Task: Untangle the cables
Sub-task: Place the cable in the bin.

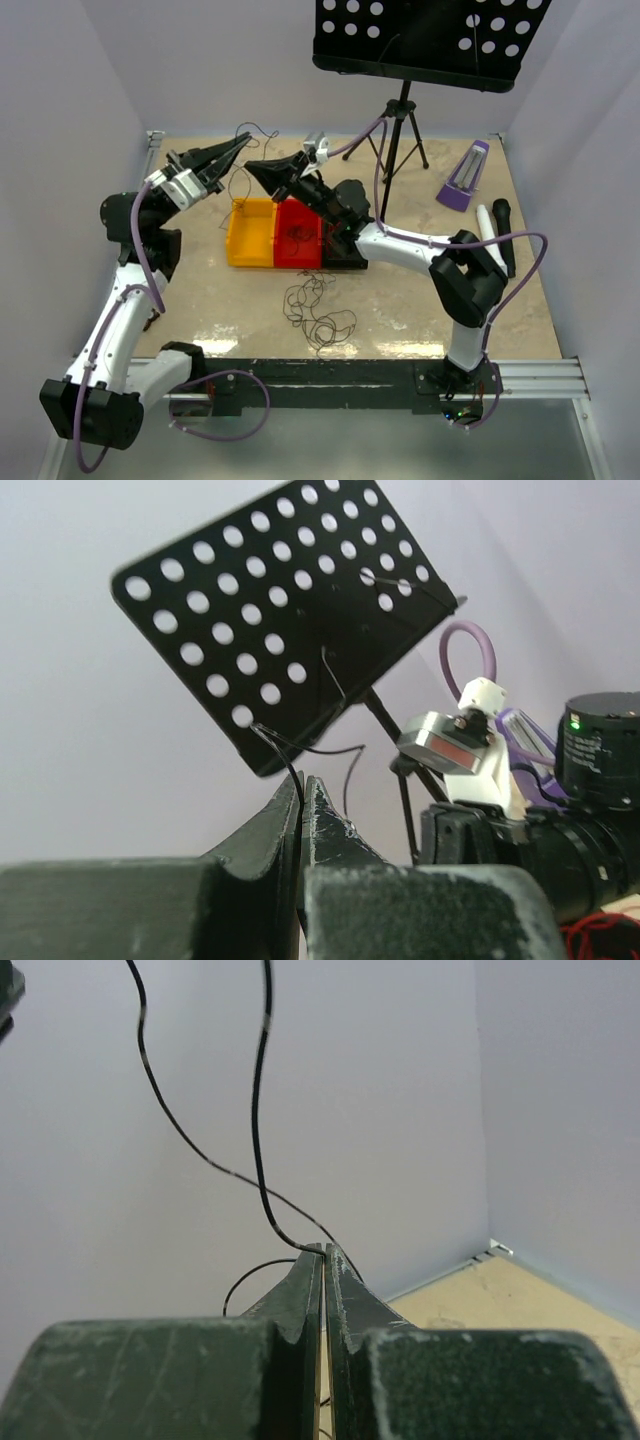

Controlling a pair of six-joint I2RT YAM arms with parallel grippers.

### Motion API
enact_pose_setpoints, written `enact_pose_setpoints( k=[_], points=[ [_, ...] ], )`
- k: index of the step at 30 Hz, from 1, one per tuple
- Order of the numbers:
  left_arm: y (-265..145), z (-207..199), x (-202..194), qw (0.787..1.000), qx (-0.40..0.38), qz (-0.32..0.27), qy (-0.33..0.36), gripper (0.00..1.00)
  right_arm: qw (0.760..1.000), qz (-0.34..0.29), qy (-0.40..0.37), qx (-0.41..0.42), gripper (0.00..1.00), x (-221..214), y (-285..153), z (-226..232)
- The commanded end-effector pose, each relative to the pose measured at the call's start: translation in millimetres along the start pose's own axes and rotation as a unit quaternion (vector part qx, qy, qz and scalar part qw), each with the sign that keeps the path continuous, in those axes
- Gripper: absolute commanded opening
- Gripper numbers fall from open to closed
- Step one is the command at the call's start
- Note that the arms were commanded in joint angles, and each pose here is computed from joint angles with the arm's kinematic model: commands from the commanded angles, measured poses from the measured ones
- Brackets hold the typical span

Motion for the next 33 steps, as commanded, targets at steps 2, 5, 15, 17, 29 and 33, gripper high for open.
enact_pose_setpoints(
  k=[2, 5, 15, 17, 29, 33],
  points=[
    [16.4, 20.6, 62.1, 0.993, 0.005, -0.084, 0.089, 0.0, 0.997, -0.06, 0.004, 0.049, 0.0, 51.2, 15.3, 18.2],
    [18.5, 26.1, 84.0, 0.987, 0.01, -0.107, 0.121, 0.0, 0.995, -0.074, 0.008, 0.066, 0.0, 66.2, 19.7, 24.9],
    [11.9, 20.3, 73.7, 0.99, 0.01, -0.082, 0.111, 0.0, 0.992, -0.09, 0.001, 0.086, 0.0, 88.2, 18.0, 35.5],
    [8.5, 15.9, 61.6, 0.992, 0.01, -0.071, 0.102, 0.0, 0.993, -0.085, -0.002, 0.081, 0.0, 85.9, 17.3, 34.6],
    [-6.0, -2.6, -1.2, 0.999, 0.006, -0.002, 0.046, 0.0, 0.998, -0.035, -0.012, 0.041, 0.0, 42.6, 11.9, 14.0],
    [-10.3, -7.7, -14.9, 0.999, 0.004, 0.014, 0.036, 0.0, 0.999, -0.022, -0.006, 0.034, 0.0, 26.4, 7.3, 8.2]
  ],
)
Point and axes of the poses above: each gripper's point midway between its finger pads, its own y axis out along the fingers, its own z axis along the line the jaws close on, x = y × z, the point moved 8 cm from there along -y, back along the fingers, and after that the axes turned 3 degrees about -y, right-handed, at the moved point
